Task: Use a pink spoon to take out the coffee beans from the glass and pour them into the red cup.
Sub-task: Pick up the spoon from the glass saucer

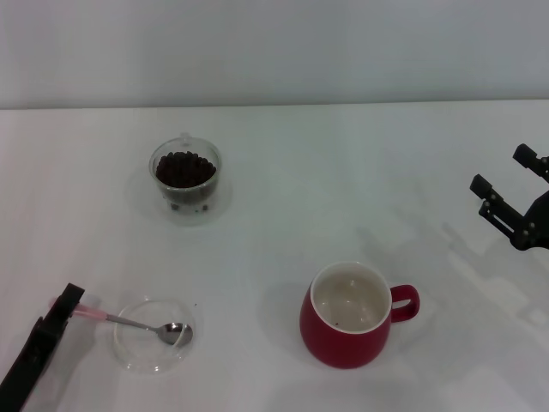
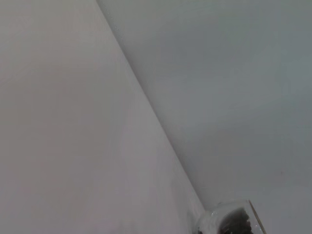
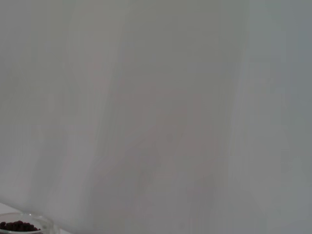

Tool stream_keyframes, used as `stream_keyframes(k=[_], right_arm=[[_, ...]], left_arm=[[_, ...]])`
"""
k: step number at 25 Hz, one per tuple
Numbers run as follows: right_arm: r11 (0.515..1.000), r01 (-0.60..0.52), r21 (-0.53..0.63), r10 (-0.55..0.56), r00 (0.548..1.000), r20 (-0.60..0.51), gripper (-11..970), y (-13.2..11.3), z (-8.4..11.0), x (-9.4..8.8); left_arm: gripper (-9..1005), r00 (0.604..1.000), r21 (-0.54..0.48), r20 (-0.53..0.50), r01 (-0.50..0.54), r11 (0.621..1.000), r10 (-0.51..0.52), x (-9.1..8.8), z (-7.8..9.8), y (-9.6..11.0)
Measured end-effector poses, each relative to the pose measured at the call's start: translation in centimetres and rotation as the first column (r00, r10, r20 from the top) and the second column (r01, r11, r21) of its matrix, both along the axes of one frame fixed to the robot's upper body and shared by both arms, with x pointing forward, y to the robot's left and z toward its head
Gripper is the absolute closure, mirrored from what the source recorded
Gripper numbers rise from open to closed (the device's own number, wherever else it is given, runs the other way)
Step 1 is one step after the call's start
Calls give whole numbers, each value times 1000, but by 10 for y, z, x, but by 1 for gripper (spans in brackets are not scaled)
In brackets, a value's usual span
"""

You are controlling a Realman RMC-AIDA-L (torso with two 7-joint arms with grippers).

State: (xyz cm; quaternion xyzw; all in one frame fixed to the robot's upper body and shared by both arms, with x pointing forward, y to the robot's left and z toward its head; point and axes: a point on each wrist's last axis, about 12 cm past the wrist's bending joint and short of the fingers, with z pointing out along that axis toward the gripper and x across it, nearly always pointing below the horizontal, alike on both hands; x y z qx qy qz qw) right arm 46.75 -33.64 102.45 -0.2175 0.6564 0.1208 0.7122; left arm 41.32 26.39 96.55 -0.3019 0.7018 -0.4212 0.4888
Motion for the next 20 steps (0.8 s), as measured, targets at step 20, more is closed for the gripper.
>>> stream_keyframes(k=[20], right_arm=[[1000,-7,1,7,1000,-1,219,2,0,1]], left_arm=[[864,996,8,92,-10,1000,9,-1,10,12]])
